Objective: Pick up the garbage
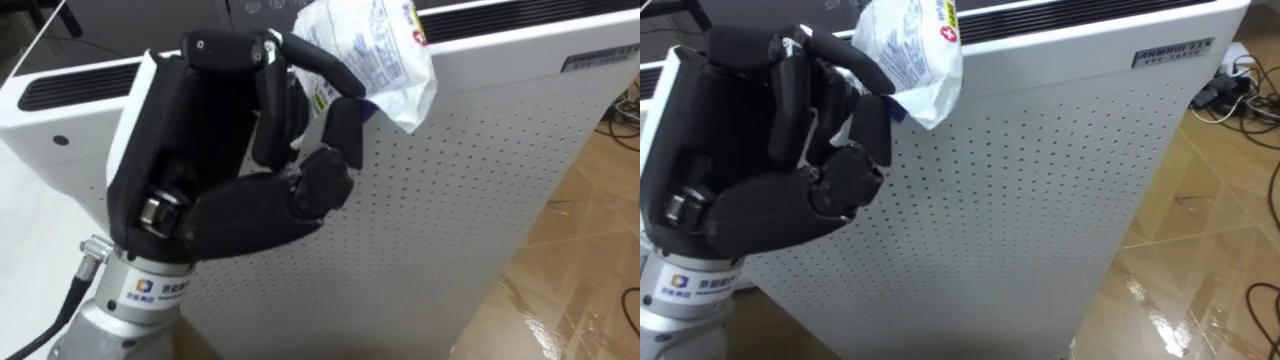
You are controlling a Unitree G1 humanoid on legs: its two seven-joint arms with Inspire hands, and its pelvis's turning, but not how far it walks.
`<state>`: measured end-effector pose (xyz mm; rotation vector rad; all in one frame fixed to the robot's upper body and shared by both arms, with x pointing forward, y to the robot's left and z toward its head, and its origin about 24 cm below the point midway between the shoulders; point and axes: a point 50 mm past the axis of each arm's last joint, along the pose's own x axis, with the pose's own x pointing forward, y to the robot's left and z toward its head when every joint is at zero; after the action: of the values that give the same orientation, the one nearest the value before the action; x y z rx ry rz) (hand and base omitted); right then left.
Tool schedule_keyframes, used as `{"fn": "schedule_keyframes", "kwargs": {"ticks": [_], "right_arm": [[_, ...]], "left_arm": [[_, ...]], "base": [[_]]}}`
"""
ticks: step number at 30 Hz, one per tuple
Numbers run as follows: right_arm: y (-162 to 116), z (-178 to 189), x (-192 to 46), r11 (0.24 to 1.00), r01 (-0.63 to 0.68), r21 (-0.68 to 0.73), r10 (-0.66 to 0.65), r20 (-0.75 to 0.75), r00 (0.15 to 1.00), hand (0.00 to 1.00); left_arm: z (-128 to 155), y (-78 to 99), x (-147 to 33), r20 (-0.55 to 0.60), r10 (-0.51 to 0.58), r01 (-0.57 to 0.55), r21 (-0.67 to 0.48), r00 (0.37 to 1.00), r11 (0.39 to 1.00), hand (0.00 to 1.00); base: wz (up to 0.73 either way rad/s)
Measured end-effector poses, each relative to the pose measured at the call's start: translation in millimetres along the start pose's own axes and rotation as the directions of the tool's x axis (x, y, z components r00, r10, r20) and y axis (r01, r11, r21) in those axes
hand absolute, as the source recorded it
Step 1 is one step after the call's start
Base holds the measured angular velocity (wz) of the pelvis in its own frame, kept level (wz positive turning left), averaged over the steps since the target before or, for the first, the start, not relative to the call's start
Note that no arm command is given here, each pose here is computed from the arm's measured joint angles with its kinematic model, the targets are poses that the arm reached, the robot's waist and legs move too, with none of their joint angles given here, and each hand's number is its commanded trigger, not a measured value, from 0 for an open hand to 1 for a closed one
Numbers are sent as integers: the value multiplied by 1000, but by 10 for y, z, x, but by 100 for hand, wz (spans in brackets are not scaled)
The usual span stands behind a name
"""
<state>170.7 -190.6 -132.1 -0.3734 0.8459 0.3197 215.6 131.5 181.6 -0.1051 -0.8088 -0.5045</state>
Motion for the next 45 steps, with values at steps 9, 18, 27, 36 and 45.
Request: {"fn": "schedule_keyframes", "kwargs": {"ticks": [9, 18, 27, 36, 45], "right_arm": [[-14, 52, 17, 1000, 3, 3, -3, 12, 1000, 100], [-34, 78, 24, 1000, -7, -5, 7, 11, 1000, 100], [-47, 71, 19, 1000, -6, -7, 6, 9, 1000, 100], [-55, 54, 13, 1000, 2, -9, -2, 5, 1000, 100], [-109, -2, -14, 999, 31, -7, -31, -9, 999, 100]], "left_arm": [[-117, -34, -37, -60, -107, 93, -200, 992, 975, 100], [-142, -87, -45, -73, -204, 183, -225, 976, 957, 100], [-155, -92, -50, -87, -221, 197, -231, 971, 953, 100], [-266, -41, -111, -168, -219, 185, -193, 961, 964, 100], [-671, 26, -401, -439, -203, 191, -72, 875, 979, 100]], "base": [[2], [-3], [-1], [0], [0]]}}
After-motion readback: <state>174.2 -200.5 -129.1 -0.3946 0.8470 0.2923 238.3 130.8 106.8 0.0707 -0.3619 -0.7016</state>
